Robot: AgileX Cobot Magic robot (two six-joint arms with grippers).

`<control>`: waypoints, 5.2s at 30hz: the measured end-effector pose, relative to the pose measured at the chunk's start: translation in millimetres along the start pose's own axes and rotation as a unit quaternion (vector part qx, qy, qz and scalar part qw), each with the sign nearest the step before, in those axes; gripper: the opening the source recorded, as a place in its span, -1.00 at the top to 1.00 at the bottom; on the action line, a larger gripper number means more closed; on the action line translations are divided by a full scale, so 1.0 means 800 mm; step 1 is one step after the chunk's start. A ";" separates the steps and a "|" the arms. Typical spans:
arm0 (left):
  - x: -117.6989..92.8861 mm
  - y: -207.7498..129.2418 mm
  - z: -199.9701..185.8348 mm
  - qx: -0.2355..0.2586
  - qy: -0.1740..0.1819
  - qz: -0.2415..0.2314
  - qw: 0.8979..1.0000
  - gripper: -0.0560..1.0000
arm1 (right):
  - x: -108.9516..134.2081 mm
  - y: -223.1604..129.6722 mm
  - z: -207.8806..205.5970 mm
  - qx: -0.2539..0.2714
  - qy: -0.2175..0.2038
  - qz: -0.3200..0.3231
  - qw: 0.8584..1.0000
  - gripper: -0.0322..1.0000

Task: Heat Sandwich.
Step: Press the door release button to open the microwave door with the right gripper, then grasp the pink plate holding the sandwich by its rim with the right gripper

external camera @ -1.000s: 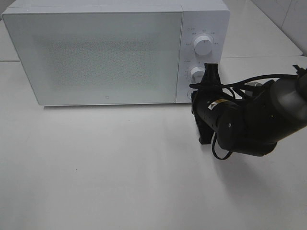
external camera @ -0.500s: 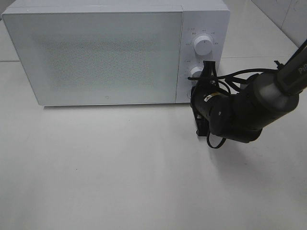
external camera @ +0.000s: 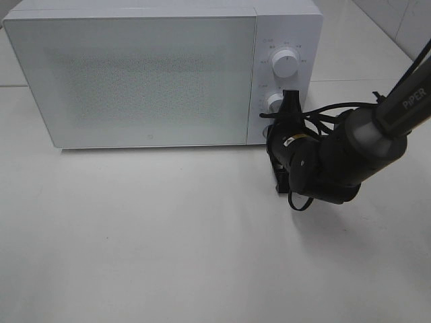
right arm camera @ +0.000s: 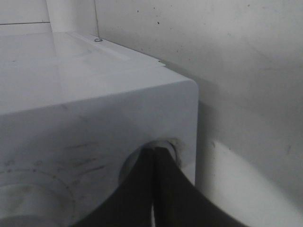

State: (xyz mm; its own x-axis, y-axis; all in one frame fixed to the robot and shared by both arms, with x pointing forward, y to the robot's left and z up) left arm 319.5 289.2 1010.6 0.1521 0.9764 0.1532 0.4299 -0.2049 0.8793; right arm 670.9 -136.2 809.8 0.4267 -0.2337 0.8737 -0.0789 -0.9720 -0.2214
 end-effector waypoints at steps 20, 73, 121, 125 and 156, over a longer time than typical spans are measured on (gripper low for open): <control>0.000 0.000 0.000 0.000 0.000 0.000 1.000 -0.95 | 0.008 -0.002 0.015 -0.006 0.000 -0.007 1.000 0.92; 0.000 0.000 0.000 0.000 0.000 0.000 1.000 -0.95 | 0.001 -0.003 0.014 0.017 -0.054 -0.029 0.998 0.92; 0.000 0.000 0.000 0.000 0.000 0.000 1.000 -0.95 | -0.029 -0.027 -0.170 0.283 -0.266 -0.524 0.758 0.83; 0.000 0.000 0.000 0.000 0.000 0.000 1.000 -0.95 | -0.024 -0.025 -0.178 0.301 -0.288 -0.566 0.711 0.83; 0.000 0.000 0.000 0.000 0.000 0.000 1.000 -0.95 | 0.009 -0.012 -0.233 0.530 -0.066 -0.845 0.017 0.73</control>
State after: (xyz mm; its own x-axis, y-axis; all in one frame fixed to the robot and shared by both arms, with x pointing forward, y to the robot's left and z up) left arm 319.5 289.2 1010.6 0.1521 0.9764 0.1532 0.4299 -0.2049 0.8793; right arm 507.1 -133.6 899.1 -0.9841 0.1759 0.0262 0.1778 0.9758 0.1275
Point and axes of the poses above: a point on each arm's last joint axis where the gripper is mounted, z pointing out along that axis toward the gripper, x along the wrist's bending axis when the last joint is at zero, y = z × x, the point moved 10 cm from there along z, pointing out along that axis toward the gripper, and after that the axes turned 13 degrees about z, right-handed, at the moved point
